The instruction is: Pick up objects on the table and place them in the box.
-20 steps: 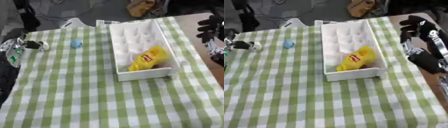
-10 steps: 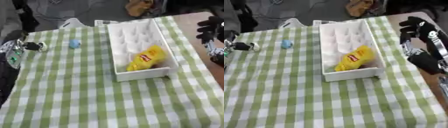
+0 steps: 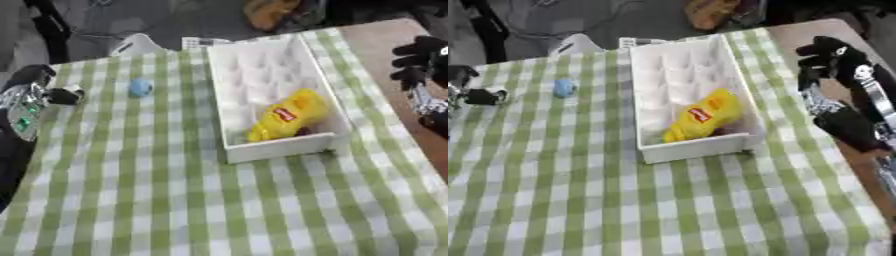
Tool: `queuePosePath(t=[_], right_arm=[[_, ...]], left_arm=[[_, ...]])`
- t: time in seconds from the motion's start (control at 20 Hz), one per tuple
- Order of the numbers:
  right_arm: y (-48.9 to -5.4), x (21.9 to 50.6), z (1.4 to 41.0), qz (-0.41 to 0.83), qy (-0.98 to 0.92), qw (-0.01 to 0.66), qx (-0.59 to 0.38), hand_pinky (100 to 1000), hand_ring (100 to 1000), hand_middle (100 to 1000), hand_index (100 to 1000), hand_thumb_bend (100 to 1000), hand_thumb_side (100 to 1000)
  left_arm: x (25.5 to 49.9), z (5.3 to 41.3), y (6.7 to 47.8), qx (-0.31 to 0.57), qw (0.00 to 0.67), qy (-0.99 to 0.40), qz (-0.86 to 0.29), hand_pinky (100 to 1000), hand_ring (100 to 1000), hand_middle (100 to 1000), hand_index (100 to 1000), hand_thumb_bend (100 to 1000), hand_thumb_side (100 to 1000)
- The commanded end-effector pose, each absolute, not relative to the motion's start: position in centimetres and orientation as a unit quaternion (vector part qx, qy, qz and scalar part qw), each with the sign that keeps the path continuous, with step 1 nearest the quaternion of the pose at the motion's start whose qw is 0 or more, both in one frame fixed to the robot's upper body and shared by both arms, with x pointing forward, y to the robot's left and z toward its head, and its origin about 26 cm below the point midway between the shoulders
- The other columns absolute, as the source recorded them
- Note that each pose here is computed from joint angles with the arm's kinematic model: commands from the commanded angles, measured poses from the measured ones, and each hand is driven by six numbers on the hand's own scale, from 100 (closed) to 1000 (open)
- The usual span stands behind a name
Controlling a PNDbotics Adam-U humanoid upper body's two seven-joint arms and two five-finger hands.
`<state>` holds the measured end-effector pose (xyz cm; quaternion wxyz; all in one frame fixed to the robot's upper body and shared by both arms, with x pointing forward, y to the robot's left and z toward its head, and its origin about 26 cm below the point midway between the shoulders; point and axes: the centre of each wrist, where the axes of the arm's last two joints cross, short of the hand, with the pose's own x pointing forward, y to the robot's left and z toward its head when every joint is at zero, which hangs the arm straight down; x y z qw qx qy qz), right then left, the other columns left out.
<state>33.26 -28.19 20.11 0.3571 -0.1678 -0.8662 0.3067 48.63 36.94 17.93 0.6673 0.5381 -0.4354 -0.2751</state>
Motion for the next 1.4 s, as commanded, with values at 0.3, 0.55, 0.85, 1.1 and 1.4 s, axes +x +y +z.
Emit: queuePosePath(t=[0.3, 0.55, 0.85, 1.1, 1.4], right_arm=[[-28.6, 33.0, 21.4, 0.313, -0.869, 0.338, -0.183, 736, 791, 782, 952, 144, 546], [-28.6, 33.0, 21.4, 0.313, -0.869, 0.337, -0.184, 736, 791, 782, 952, 142, 547], [-28.6, 33.0, 21.4, 0.312, -0.869, 0.337, -0.185, 736, 791, 783, 952, 140, 548], [-28.6, 33.0, 21.4, 0.312, -0.870, 0.335, -0.186, 736, 791, 783, 952, 139, 548], [-28.6, 33.0, 21.5, 0.311, -0.870, 0.334, -0.186, 736, 792, 783, 952, 137, 549]], left_arm=[[48.3, 20.1, 38.9, 0.574, 0.649, -0.441, -0.233, 791, 857, 871, 910, 462, 387], [48.2, 20.0, 39.1, 0.575, 0.651, -0.442, -0.225, 789, 848, 845, 896, 439, 387], [48.1, 19.8, 39.4, 0.566, 0.659, -0.447, -0.214, 787, 840, 824, 883, 427, 389], [48.1, 19.5, 39.6, 0.547, 0.671, -0.454, -0.212, 787, 827, 780, 860, 428, 386], [48.0, 19.3, 39.7, 0.544, 0.675, -0.449, -0.216, 785, 815, 746, 838, 429, 380]])
